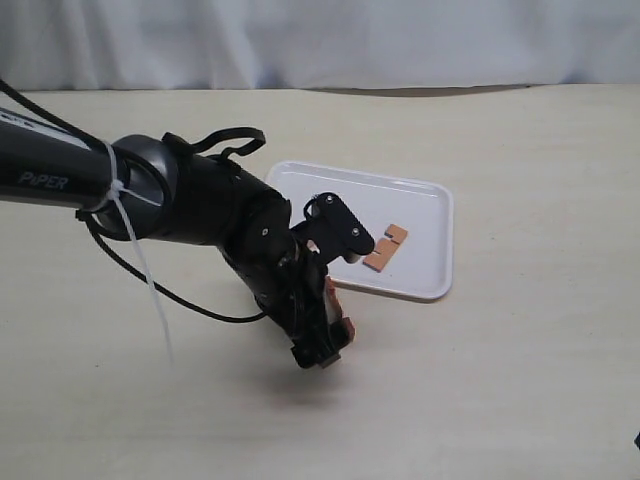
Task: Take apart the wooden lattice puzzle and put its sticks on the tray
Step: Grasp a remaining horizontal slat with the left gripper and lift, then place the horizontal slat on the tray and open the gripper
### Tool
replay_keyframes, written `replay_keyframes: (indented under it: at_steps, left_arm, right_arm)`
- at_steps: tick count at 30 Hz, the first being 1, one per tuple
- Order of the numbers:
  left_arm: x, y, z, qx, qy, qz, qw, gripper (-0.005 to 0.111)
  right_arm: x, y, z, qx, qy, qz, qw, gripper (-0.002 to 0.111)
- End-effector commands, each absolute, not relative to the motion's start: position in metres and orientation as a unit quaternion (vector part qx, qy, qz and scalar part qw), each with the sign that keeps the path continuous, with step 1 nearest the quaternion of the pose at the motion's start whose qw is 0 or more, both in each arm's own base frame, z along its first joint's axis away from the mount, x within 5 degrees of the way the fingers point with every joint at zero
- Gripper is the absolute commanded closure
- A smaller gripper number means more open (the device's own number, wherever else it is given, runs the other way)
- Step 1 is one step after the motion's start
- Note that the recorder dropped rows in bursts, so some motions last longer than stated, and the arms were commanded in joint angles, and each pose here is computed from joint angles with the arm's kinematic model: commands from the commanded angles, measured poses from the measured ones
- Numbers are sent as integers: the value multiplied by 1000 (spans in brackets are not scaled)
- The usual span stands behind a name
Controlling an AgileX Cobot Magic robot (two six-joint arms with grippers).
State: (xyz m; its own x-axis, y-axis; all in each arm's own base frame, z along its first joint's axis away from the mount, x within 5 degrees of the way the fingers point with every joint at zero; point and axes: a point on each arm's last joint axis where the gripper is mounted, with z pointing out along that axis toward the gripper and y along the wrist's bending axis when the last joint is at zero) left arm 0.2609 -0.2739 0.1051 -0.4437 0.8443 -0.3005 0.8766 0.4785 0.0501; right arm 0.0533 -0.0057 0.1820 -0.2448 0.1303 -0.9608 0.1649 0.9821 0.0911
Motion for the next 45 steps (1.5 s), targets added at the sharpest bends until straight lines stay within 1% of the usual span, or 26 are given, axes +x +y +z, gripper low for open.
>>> replay_keyframes:
  at_steps: [1, 3, 5, 7, 9, 11, 16, 19, 23, 26, 29, 32, 37, 39, 41, 43, 45]
  left_arm:
    - [263, -276, 103, 506, 846, -57, 156, 13]
    - [263, -276, 103, 505, 846, -58, 159, 18]
    - [264, -276, 103, 508, 844, -56, 161, 31]
    - [263, -276, 103, 509, 844, -55, 159, 53]
    - [262, -275, 103, 510, 845, -53, 150, 82]
    - [261, -274, 104, 511, 846, -52, 146, 106]
    - [260, -273, 127, 511, 842, -58, 162, 107]
    - [260, -272, 153, 508, 836, -67, 198, 107]
    - [264, -276, 189, 494, 813, -88, 294, 107]
    - [272, -283, 202, 479, 786, -103, 376, 107]
    - [287, -286, 204, 454, 765, -112, 442, 107]
    - [305, -277, 197, 419, 770, -111, 469, 107]
    - [335, -252, 174, 291, 828, -125, 462, 107]
    - [342, -244, 166, 259, 843, -126, 454, 107]
    - [346, -239, 160, 248, 851, -122, 446, 106]
    - [346, -239, 155, 250, 855, -121, 438, 99]
    - [346, -239, 153, 250, 856, -120, 436, 86]
  right_arm:
    - [53, -6, 183, 95, 785, -17, 613, 104]
    - [53, -6, 183, 95, 785, -17, 613, 104]
    - [53, -6, 183, 95, 785, -17, 613, 104]
    - [53, -6, 183, 95, 785, -17, 613, 104]
    - [53, -6, 183, 95, 785, -17, 613, 104]
    - [53, -6, 183, 95, 785, -17, 613, 104]
    - [53, -6, 183, 95, 785, -17, 613, 104]
    - [53, -6, 183, 95, 785, -17, 613, 104]
    - [53, -6, 183, 95, 785, -17, 613, 104]
    - [53, -6, 183, 95, 785, -17, 613, 104]
    - [53, -6, 183, 95, 785, -17, 613, 104]
    - [53, -6, 183, 95, 785, -17, 613, 104]
    - [53, -6, 183, 95, 785, -17, 613, 104]
    - [53, -6, 183, 95, 785, -17, 613, 104]
    - [53, -6, 183, 95, 785, -17, 613, 104]
    - [53, -6, 183, 95, 785, -17, 613, 104]
    - [53, -6, 183, 95, 785, -17, 613, 104]
